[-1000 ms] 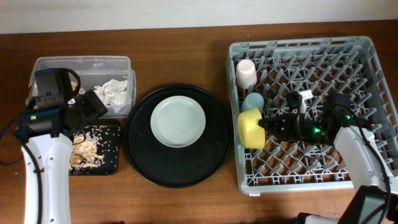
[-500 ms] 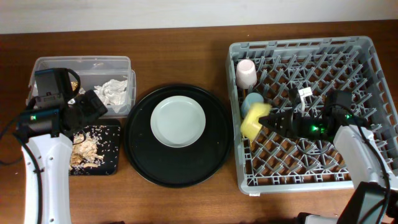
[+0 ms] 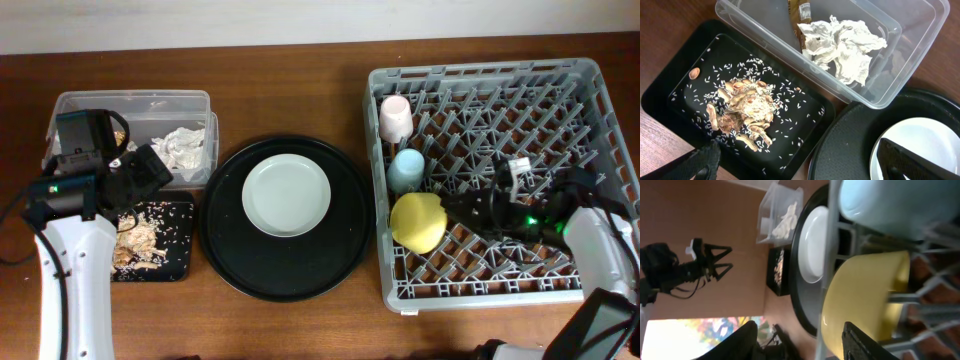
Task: Sort waste into correct bins and load items into the dishwasher rack
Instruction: 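Carry the yellow bowl with the right gripper and place it in the rack, then move the right gripper to the white plate and grasp its edge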
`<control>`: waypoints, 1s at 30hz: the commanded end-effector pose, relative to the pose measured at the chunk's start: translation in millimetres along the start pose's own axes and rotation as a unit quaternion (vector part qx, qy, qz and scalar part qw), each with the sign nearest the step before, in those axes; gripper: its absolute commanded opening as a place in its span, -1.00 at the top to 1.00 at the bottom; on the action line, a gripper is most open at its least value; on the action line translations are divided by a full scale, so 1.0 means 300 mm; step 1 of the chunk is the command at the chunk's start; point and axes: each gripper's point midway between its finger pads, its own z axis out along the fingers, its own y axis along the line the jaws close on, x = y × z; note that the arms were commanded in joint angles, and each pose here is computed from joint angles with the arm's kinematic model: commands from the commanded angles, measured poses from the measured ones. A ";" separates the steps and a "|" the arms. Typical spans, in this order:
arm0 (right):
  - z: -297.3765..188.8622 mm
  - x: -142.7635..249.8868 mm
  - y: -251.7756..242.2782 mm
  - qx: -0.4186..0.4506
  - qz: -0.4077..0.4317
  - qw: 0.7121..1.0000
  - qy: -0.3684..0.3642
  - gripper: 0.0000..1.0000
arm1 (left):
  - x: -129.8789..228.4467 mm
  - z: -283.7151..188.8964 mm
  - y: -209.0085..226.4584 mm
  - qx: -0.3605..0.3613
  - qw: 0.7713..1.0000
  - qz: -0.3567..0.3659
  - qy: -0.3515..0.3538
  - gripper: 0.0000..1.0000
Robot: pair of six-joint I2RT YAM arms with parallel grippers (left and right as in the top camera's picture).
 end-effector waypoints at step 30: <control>0.864 -0.026 -0.142 0.407 -0.307 0.847 0.154 0.10 | -0.016 -0.018 0.004 0.002 1.000 -0.003 -0.009 -0.99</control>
